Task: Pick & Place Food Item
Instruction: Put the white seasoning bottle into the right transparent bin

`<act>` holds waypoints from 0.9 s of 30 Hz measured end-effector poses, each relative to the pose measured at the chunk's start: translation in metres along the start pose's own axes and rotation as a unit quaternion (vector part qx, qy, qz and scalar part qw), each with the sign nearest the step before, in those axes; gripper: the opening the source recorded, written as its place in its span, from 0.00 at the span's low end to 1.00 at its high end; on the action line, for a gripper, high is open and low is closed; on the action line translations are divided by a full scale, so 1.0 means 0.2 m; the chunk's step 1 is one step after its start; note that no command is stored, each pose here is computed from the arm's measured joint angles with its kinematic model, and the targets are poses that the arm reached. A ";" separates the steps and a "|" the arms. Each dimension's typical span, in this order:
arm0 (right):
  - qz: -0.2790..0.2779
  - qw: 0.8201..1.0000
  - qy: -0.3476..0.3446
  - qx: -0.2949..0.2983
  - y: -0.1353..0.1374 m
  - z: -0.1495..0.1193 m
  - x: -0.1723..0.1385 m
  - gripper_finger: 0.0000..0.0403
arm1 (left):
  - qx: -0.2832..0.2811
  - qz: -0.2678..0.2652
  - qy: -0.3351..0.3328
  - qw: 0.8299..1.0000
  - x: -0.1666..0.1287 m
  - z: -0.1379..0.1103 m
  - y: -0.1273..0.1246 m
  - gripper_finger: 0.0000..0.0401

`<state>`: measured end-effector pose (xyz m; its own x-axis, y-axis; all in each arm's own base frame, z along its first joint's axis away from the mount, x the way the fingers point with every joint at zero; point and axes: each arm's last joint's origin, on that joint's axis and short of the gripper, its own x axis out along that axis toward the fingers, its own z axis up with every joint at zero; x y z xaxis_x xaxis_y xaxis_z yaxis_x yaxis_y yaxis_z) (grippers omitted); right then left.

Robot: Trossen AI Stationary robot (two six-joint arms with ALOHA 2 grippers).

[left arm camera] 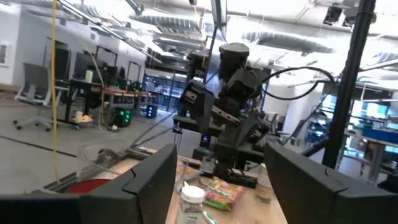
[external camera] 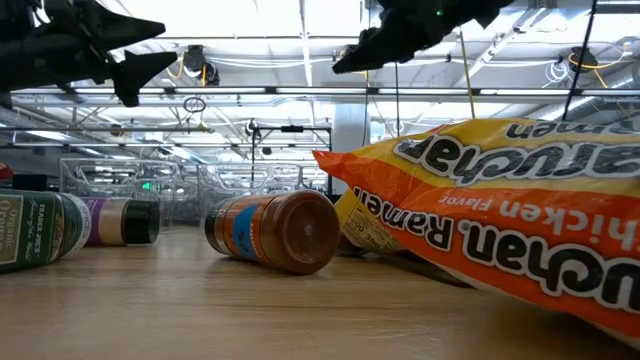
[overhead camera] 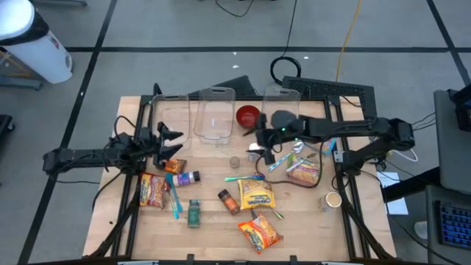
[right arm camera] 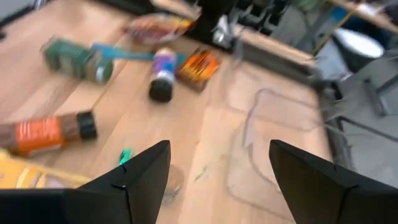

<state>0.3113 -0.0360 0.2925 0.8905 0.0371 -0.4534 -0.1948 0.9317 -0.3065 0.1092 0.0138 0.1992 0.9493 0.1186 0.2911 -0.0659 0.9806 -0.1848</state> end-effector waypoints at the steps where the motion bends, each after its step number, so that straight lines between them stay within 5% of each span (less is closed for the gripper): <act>1: 0.006 1.000 0.006 -0.001 0.01 -0.01 0.02 0.66 | -0.001 -0.001 0.003 1.000 0.00 0.00 0.00 0.61; 12: 0.010 0.997 0.071 -0.005 0.10 -0.09 0.19 0.66 | 0.004 -0.005 0.018 1.000 0.03 -0.03 -0.01 0.61; 27: -0.020 0.985 0.158 0.059 -0.03 -0.22 0.15 0.66 | 0.014 -0.008 0.021 1.000 0.07 -0.05 -0.01 0.62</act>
<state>0.3221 -0.0557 0.2437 0.7206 -0.0982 -0.6864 -0.0954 0.9665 -0.2384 0.1251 0.0121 0.1947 0.9621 0.0970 0.2547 -0.0587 0.9864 -0.1537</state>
